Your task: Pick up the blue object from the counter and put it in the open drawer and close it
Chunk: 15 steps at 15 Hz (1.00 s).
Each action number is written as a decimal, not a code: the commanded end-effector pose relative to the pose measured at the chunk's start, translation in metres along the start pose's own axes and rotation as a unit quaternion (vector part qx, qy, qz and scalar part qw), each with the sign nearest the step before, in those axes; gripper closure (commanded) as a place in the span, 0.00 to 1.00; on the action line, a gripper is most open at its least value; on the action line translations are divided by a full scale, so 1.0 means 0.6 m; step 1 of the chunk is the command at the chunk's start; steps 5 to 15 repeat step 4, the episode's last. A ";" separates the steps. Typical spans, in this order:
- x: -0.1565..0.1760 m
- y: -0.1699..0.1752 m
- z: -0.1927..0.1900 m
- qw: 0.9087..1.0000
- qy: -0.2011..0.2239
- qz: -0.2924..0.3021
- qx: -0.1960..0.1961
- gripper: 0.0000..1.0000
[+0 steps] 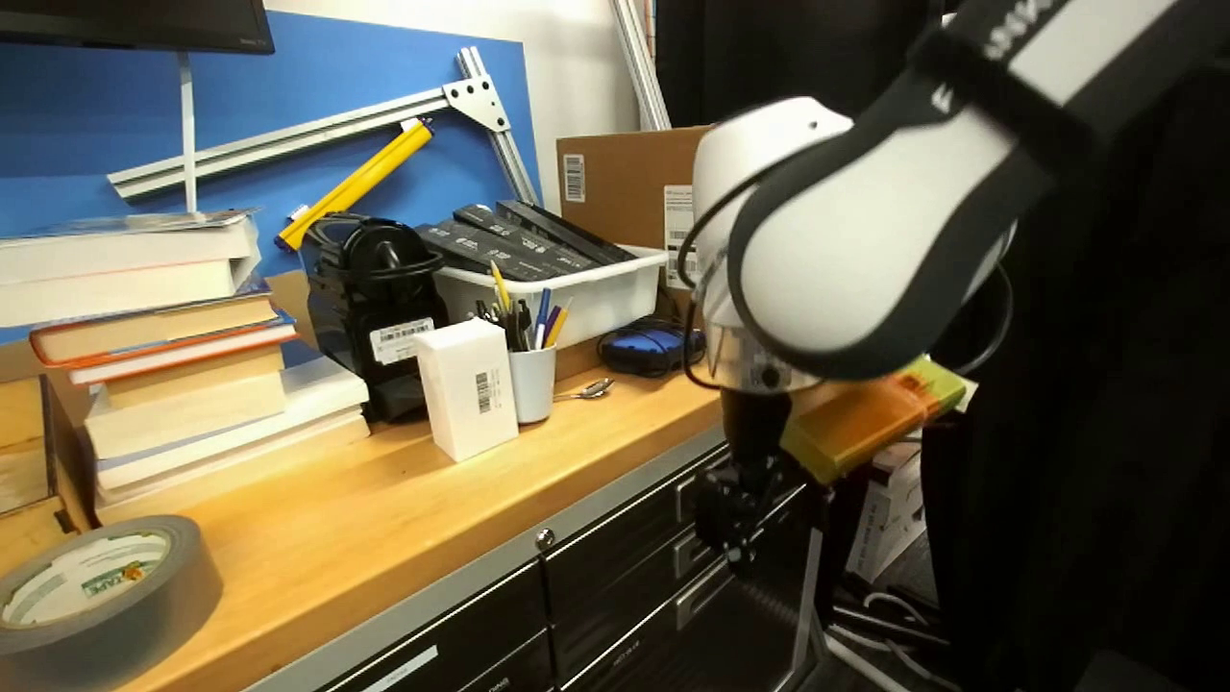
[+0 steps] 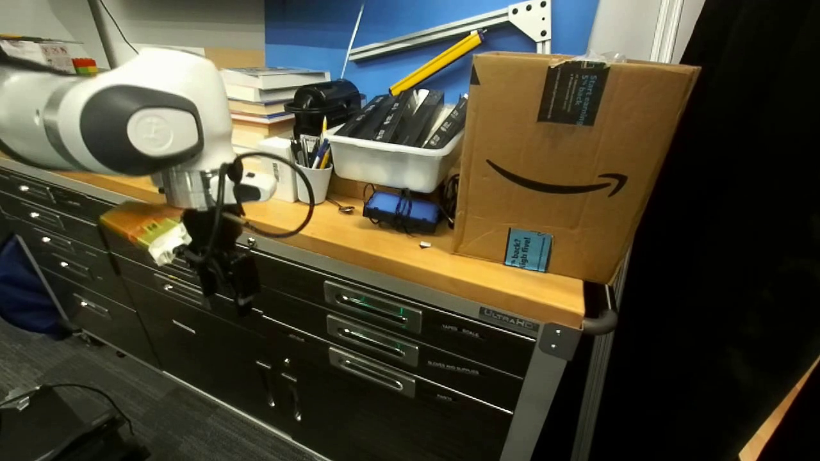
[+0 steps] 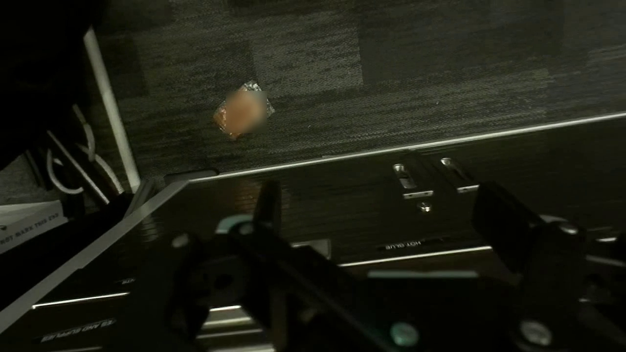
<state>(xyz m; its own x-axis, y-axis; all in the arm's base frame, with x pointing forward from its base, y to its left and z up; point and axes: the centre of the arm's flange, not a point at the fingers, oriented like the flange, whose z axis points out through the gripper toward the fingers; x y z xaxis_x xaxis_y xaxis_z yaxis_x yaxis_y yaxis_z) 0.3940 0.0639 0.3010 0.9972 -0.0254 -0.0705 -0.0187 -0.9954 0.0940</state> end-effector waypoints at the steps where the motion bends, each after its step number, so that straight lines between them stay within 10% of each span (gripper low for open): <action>1: 0.008 0.017 -0.160 0.999 0.007 0.016 0.040 0.00; 15: 0.004 0.011 -0.154 0.999 0.003 0.022 0.043 0.00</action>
